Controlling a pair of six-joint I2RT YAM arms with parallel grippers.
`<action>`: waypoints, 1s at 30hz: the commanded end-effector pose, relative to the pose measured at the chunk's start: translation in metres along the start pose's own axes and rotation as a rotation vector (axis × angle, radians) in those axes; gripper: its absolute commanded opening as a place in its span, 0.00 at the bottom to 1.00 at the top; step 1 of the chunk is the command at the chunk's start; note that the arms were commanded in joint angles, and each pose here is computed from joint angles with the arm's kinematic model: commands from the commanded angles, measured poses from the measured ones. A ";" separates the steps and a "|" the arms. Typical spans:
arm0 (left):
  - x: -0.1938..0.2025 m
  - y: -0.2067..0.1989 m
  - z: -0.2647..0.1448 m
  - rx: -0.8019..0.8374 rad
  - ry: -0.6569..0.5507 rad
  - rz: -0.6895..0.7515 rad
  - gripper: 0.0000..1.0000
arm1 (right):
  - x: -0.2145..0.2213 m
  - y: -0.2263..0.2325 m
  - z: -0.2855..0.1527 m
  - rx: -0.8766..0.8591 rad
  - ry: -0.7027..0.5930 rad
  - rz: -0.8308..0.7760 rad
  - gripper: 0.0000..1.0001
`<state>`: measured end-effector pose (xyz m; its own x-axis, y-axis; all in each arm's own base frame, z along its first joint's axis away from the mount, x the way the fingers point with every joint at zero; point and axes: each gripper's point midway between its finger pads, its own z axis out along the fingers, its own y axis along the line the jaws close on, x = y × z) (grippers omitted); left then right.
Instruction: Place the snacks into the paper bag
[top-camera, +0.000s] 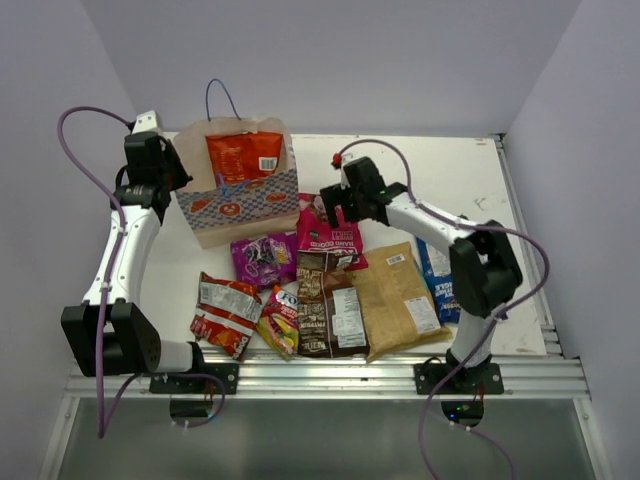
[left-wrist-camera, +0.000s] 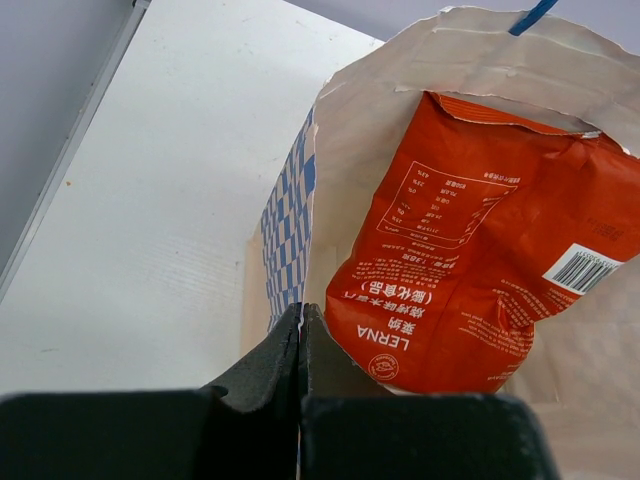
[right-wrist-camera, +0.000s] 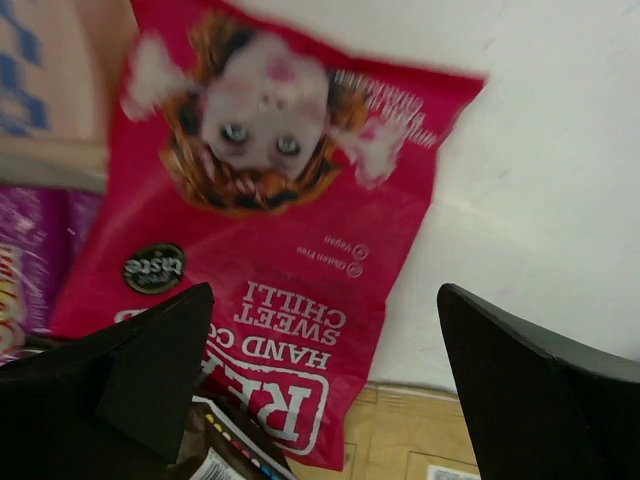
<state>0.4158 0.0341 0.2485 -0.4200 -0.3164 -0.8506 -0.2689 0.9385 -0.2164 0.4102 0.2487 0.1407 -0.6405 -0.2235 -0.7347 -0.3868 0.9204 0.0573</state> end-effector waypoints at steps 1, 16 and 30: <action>-0.013 -0.010 -0.005 0.025 -0.021 -0.009 0.00 | 0.038 0.033 0.035 -0.111 0.095 0.017 0.99; -0.021 -0.004 -0.015 -0.020 -0.057 0.020 0.00 | 0.127 0.005 0.071 0.005 0.386 -0.026 0.00; -0.022 -0.013 -0.016 0.028 -0.057 0.018 0.00 | -0.220 -0.021 -0.112 0.228 -0.400 -0.027 0.00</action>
<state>0.4147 0.0336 0.2496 -0.4204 -0.3058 -0.8543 -0.2840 0.9385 -0.1962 0.4792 0.2428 0.2715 -0.5170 -0.2432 -0.8207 -0.2374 0.9619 -0.1354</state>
